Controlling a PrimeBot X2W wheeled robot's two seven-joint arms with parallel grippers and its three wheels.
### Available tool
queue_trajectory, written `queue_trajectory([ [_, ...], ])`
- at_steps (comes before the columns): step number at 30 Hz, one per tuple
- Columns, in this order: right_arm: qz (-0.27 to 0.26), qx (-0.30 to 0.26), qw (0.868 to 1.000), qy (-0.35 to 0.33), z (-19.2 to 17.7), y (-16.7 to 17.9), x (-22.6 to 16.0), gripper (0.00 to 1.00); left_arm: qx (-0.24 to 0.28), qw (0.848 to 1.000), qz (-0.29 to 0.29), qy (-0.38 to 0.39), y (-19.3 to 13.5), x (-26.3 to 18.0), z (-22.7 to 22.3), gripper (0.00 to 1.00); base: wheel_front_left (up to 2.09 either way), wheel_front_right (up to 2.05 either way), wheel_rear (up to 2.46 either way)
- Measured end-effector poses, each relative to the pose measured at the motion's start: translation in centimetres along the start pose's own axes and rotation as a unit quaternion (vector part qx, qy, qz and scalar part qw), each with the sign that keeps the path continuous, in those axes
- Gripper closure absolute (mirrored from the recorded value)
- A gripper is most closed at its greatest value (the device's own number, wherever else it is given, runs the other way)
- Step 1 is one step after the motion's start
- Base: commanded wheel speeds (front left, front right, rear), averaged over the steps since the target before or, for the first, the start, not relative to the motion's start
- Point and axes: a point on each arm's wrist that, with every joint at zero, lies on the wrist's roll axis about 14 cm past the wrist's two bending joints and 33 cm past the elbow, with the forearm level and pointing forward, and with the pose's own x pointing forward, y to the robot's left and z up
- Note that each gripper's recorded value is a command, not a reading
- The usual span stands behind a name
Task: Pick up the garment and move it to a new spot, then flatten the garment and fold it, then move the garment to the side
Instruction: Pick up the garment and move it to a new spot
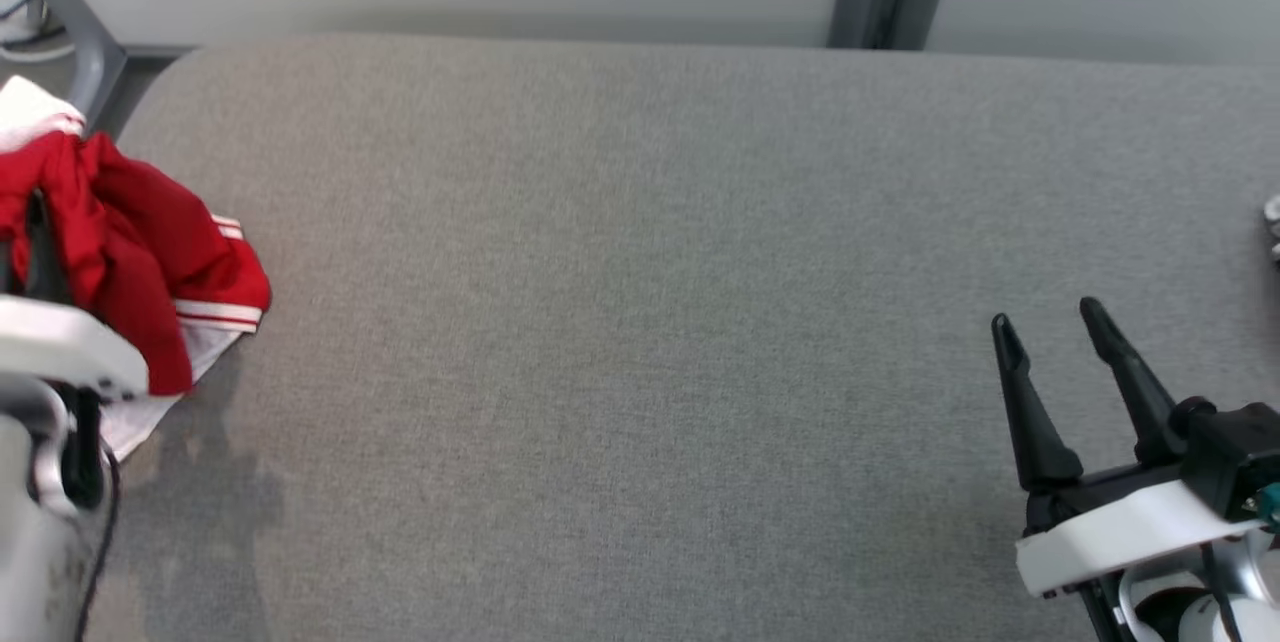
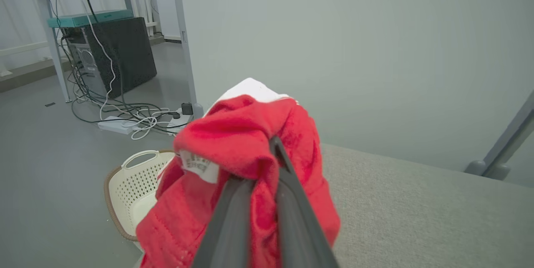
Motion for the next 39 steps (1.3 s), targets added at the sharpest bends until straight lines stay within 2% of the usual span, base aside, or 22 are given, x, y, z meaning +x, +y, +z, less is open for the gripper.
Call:
queue_trajectory([
  [4, -0.003, 0.002, 1.0, -0.008, 0.8, 0.4, -1.7, 0.0, 0.012, 0.999, -0.024, -0.031, -1.6, -3.7, 0.4, 1.0, 0.0, 0.0, 0.0],
  [12, -0.03, 0.005, 0.999, -0.021, 1.9, -0.4, -5.4, 0.0, -0.009, 0.996, -0.075, -0.041, -6.3, -11.4, 1.2, 1.0, 0.0, 0.0, 0.0],
  [16, -0.051, 0.004, 0.998, -0.03, 2.5, -1.5, -6.6, 0.0, -0.017, 0.993, -0.109, -0.044, -9.0, -13.5, 2.0, 1.0, 0.0, 0.0, 0.0],
  [21, -0.075, 0.002, 0.996, -0.036, 2.9, -2.9, -7.2, 0.0, -0.03, 0.981, -0.189, -0.034, -14.8, -14.4, 2.3, 1.0, 0.0, 0.0, 0.0],
  [23, -0.083, 0.001, 0.996, -0.04, 3.2, -3.5, -7.2, 0.0, -0.034, 0.973, -0.228, -0.028, -17.6, -14.4, 2.2, 1.0, 0.0, 0.0, 0.0],
  [24, -0.095, 0.0, 0.995, -0.041, 3.1, -4.2, -7.2, 0.0, -0.041, 0.963, -0.266, -0.024, -20.5, -14.1, 2.2, 1.0, 0.0, 0.0, 0.0],
  [27, -0.11, 0.0, 0.993, -0.045, 3.2, -5.3, -7.2, 0.0, -0.043, 0.944, -0.327, -0.015, -25.0, -13.6, 1.9, 1.0, 0.0, 0.0, 0.0],
  [32, -0.145, 0.003, 0.988, -0.046, 2.6, -7.6, -7.4, 0.0, -0.029, 0.904, -0.426, -0.007, -32.7, -13.0, 0.9, 1.0, 0.0, 0.0, 0.0],
  [35, -0.165, 0.005, 0.986, -0.038, 1.6, -8.9, -7.5, 0.0, -0.023, 0.883, -0.468, -0.001, -36.6, -12.4, 0.0, 1.0, 0.0, 0.0, 0.0],
  [39, -0.191, 0.015, 0.981, -0.025, 0.2, -10.5, -8.0, 0.0, -0.019, 0.864, -0.503, 0.03, -40.2, -11.8, -2.8, 1.0, 0.0, 0.0, 0.0],
])
